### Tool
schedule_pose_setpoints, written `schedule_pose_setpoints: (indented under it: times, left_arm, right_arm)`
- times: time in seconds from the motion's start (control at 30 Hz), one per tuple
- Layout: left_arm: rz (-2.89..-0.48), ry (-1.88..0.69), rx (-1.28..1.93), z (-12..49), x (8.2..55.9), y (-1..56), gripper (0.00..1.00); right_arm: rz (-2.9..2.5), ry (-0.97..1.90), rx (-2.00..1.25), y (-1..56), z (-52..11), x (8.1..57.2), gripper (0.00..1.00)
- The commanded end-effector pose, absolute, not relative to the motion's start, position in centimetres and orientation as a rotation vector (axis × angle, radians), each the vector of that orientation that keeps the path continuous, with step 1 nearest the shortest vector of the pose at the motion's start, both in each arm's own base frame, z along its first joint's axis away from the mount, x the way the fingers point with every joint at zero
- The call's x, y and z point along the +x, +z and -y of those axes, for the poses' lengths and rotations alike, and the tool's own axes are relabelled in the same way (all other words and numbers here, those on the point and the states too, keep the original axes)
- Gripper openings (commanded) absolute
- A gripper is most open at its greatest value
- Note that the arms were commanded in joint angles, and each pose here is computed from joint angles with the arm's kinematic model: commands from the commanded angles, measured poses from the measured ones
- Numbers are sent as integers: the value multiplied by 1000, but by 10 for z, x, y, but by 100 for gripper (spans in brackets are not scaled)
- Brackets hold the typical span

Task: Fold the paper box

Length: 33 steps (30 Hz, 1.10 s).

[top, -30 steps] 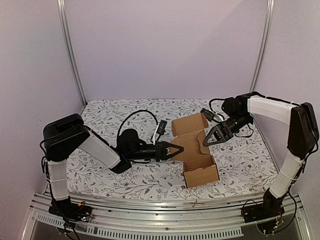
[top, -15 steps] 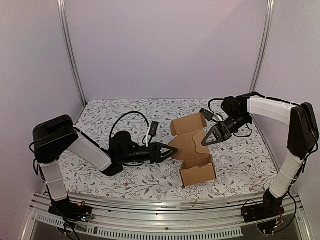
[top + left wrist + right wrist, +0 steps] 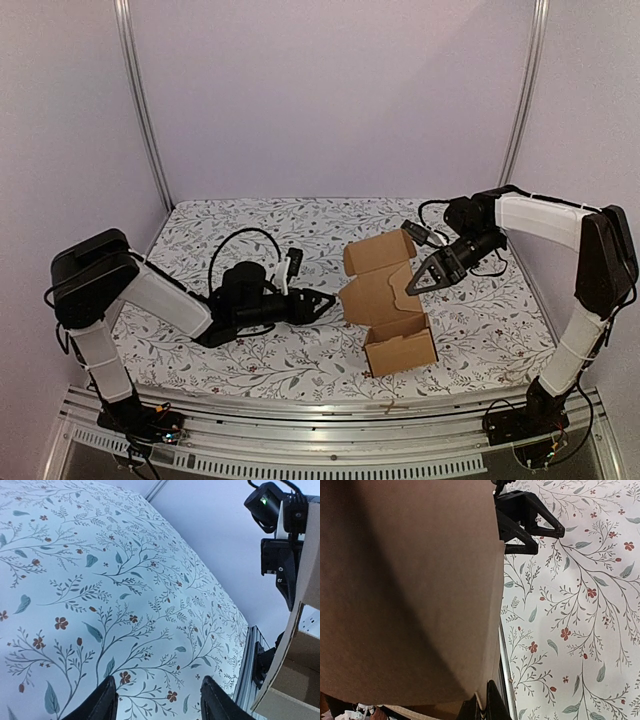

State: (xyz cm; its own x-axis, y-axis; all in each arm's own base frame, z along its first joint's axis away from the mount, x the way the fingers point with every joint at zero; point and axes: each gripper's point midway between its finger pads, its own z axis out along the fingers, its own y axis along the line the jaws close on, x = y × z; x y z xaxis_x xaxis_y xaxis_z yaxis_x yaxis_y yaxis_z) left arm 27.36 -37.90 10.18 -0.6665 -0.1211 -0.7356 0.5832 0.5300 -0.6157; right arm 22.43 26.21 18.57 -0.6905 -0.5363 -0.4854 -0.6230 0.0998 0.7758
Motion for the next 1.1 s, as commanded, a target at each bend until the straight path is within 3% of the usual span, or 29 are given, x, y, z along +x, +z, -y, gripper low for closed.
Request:
schedule_pose_setpoints:
  times: [0.0,0.27,0.93,1.07]
  left_arm:
    - [-1813,-1365,562,412,255,140,57]
    - [-1685,-1550,788,441,210,156,55]
    - [-1542,-1741,780,470,202,181,57]
    - [-1570,-1733,745,474,209,172,46]
  right_arm:
    - [-2253,1640,-1208,188,-262,230,0]
    - [-2318,1574,-1161,173,-263,244,0]
    - [-2352,1542,-1133,166,-262,243,0]
    - [-2321,1592,-1129,172,-263,240,0]
